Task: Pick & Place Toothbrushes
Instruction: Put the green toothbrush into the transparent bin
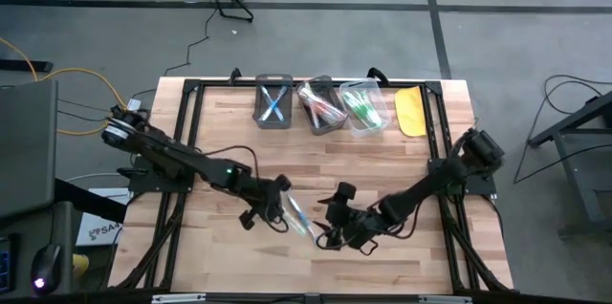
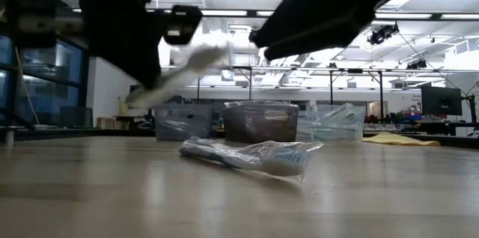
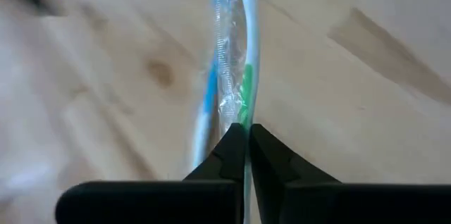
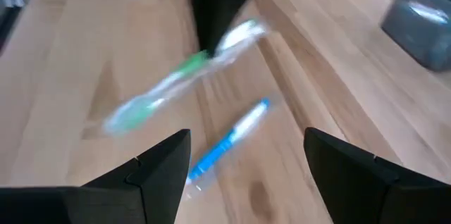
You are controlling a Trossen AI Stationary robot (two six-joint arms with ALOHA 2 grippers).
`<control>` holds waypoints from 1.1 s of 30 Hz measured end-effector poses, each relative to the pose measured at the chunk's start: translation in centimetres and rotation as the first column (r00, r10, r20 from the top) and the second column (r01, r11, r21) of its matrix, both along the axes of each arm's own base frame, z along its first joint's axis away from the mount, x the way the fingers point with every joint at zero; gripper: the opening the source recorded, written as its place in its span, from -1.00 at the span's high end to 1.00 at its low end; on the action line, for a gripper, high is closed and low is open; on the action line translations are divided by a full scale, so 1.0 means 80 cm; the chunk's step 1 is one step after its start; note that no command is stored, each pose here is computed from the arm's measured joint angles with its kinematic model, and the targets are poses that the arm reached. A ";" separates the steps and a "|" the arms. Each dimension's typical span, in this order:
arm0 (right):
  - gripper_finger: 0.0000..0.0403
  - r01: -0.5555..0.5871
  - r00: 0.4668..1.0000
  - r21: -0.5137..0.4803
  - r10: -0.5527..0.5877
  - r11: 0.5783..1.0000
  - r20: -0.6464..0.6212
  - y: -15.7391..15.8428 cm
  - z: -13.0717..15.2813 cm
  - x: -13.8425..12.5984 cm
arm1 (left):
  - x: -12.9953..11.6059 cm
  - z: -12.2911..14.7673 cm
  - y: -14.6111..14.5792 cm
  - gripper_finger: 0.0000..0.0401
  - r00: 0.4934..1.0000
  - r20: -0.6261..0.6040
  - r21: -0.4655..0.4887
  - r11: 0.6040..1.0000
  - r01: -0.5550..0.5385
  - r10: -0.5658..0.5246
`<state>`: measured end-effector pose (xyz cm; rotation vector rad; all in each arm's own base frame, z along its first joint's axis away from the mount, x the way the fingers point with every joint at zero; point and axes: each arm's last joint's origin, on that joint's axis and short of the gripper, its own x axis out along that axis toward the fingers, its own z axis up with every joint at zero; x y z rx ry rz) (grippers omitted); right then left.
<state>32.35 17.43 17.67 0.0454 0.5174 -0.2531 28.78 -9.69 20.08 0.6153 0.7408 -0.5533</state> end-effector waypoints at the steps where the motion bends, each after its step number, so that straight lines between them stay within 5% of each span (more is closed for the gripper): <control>1: -0.34 -0.012 1.000 -0.009 0.012 1.000 0.011 0.002 -0.001 0.002 | -0.003 0.006 0.002 0.99 1.000 0.015 0.006 1.000 -0.023 0.023; 11: -0.34 -0.094 0.988 -0.132 0.109 0.987 0.110 0.005 0.009 0.016 | -0.008 0.024 0.022 1.00 0.956 0.103 0.113 0.952 -0.285 0.274; 17: -0.34 -0.001 0.998 -0.183 0.013 0.983 0.060 0.001 0.001 0.010 | -0.012 0.026 0.025 1.00 0.938 0.120 0.157 0.927 -0.341 0.325; 23: -0.34 0.069 0.995 -0.099 -0.062 0.993 0.078 -0.002 -0.002 0.009 | -0.013 0.044 0.027 0.98 0.905 0.208 0.101 0.912 -0.398 0.372; 33: -0.34 0.122 0.965 -0.223 -0.063 0.967 0.255 -0.008 0.027 0.025 | -0.003 0.064 0.020 0.99 0.899 0.324 -0.040 0.954 -0.298 0.294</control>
